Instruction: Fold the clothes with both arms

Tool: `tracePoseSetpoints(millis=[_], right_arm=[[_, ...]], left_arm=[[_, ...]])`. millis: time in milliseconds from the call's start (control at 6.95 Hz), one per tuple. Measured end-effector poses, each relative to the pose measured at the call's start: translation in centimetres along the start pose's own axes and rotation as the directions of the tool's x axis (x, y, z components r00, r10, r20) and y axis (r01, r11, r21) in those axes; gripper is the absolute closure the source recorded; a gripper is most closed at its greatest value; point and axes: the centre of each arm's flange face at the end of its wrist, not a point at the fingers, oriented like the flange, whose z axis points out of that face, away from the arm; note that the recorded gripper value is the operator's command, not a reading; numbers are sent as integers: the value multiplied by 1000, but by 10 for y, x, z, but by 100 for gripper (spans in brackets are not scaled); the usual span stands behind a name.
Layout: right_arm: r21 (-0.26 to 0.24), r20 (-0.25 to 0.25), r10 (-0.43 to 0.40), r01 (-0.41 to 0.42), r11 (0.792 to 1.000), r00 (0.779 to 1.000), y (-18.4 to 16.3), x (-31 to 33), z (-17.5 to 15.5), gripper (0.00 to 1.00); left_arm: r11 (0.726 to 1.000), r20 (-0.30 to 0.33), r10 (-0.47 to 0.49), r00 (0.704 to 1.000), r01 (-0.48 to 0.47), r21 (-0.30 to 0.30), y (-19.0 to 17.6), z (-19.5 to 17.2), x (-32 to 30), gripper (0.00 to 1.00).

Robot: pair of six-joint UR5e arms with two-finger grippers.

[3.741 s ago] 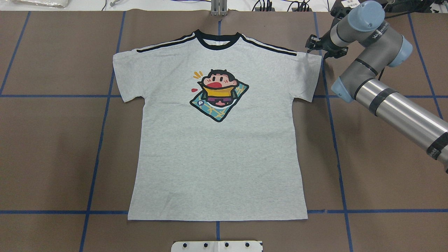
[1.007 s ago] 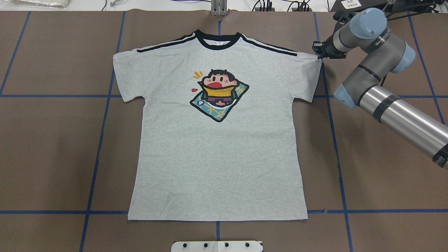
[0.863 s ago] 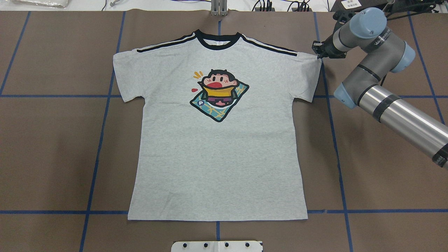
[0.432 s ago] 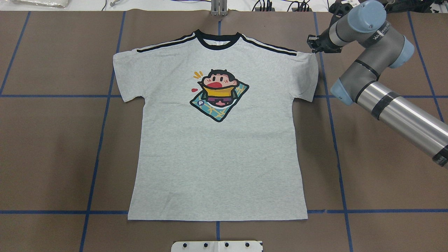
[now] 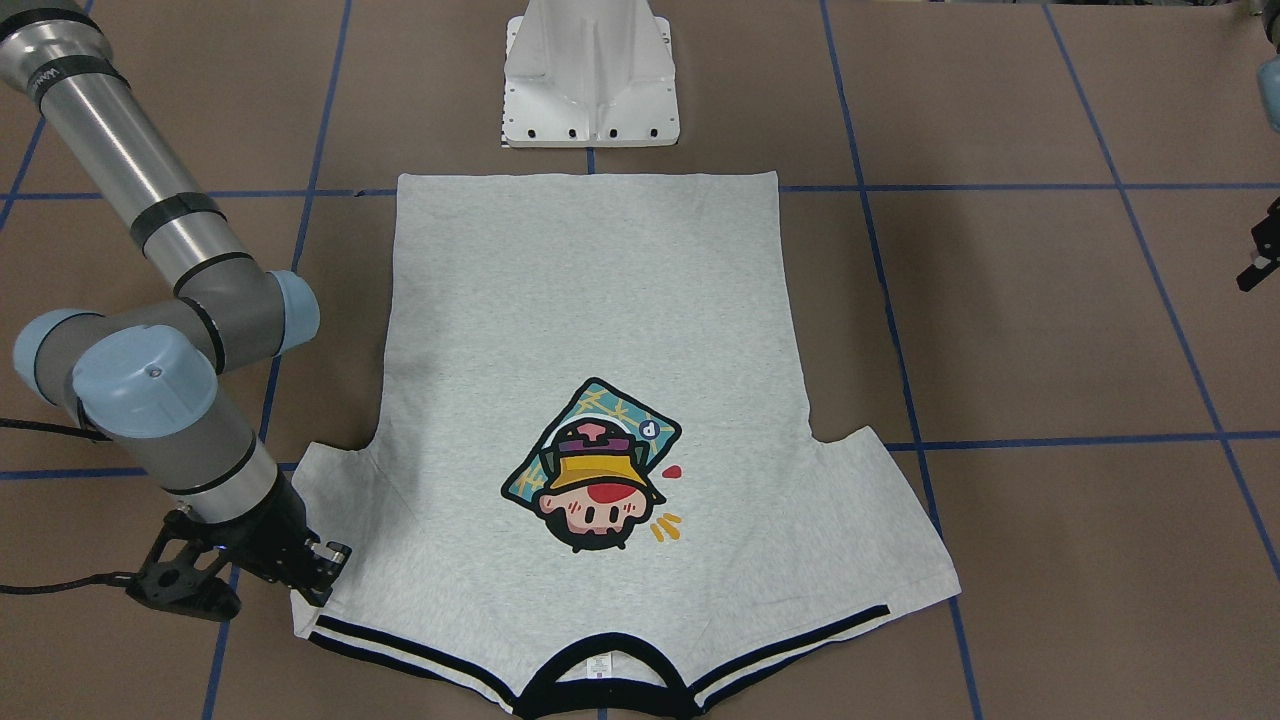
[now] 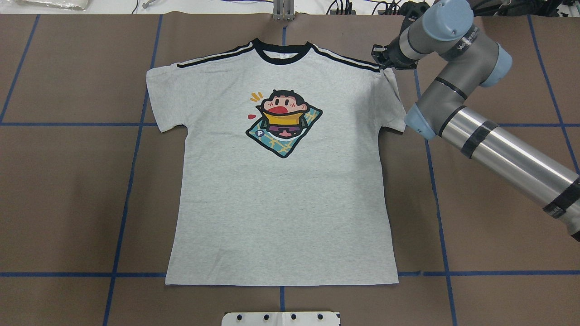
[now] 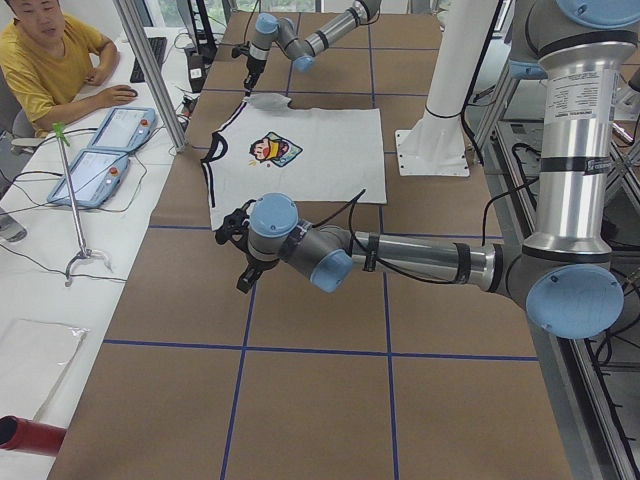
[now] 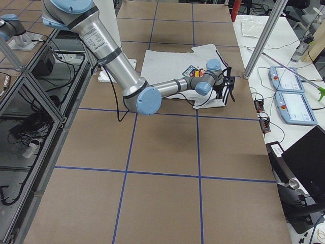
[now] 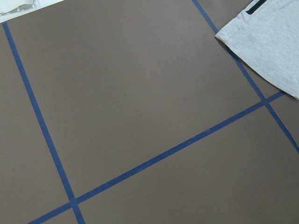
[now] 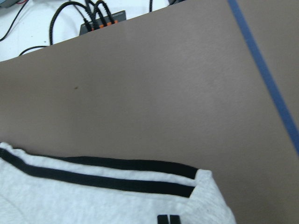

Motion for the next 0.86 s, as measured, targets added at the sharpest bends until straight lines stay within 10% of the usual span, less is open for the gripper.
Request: tracePoseSetpoints(millis=[863], right_arm=[[30,-69,57,-55,998,996,29,-113,42,100]], left_arm=[[1000,0,9,1000,-9,8,-3,-3,4,0]])
